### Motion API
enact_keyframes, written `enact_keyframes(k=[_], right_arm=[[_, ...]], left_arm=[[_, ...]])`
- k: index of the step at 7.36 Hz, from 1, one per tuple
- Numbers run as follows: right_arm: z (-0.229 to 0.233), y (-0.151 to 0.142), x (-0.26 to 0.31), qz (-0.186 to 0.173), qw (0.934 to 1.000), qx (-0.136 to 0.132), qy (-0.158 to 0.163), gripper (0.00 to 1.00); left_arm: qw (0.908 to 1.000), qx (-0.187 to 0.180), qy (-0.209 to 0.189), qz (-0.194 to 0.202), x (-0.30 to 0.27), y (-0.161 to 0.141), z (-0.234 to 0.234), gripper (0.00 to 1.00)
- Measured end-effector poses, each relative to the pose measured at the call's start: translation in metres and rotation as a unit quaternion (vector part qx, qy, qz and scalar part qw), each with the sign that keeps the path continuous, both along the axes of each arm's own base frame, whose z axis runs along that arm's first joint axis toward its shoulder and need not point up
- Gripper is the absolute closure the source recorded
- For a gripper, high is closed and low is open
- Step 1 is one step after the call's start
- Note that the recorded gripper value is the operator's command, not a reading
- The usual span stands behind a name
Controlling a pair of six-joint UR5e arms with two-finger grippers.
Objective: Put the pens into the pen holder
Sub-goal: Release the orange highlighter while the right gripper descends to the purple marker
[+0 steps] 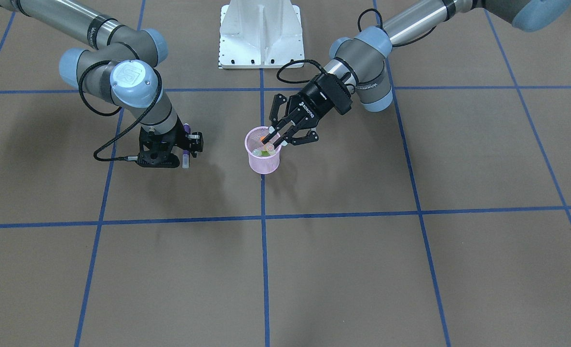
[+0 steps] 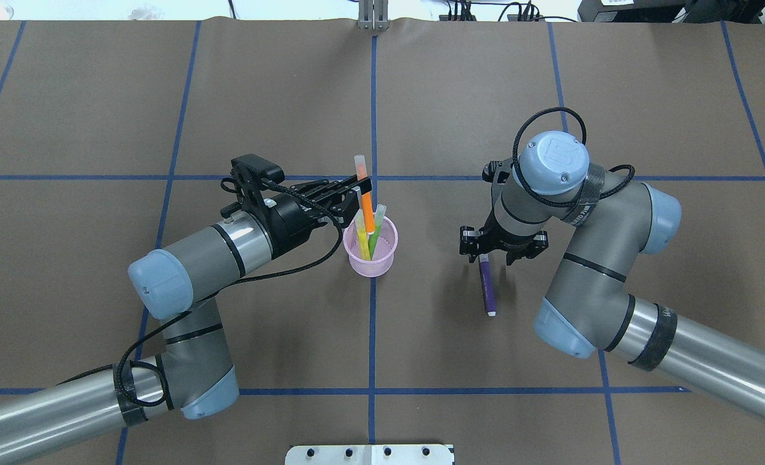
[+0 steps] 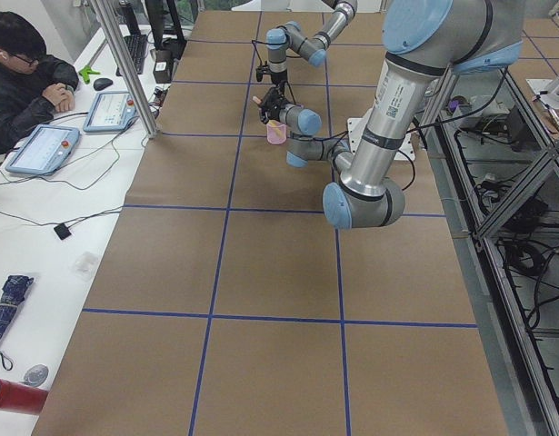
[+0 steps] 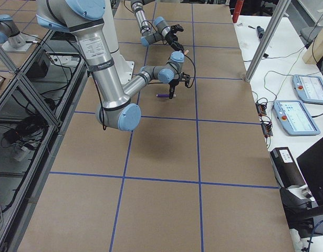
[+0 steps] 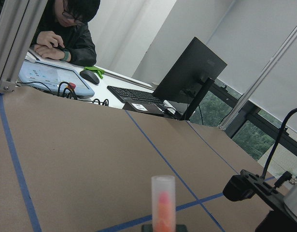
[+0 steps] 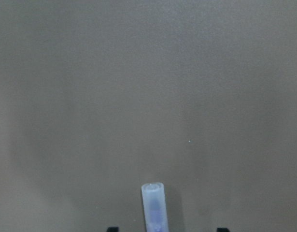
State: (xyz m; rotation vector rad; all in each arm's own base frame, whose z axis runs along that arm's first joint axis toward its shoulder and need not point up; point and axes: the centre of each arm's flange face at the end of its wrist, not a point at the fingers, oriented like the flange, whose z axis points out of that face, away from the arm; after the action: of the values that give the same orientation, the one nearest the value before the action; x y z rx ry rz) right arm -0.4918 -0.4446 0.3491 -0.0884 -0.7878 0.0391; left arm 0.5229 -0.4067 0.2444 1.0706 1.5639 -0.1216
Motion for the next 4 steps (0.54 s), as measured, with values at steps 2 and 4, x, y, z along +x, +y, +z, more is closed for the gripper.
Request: enact_keyframes(k=[2, 4], right_arm=[[0.0051, 0.0011, -0.0035, -0.004, 1.0, -0.001, 0.003, 0.33], [0.0063, 0.0013, -0.0043, -0.005, 1.0, -0.001, 0.003, 0.33]], left_arm=[[1.0, 0.0, -0.001, 0.0, 0.0002, -0.0001, 0.0003, 1.0], [1.0, -0.001, -0.002, 0.0, 0.0012, -0.0005, 0.0024, 1.0]])
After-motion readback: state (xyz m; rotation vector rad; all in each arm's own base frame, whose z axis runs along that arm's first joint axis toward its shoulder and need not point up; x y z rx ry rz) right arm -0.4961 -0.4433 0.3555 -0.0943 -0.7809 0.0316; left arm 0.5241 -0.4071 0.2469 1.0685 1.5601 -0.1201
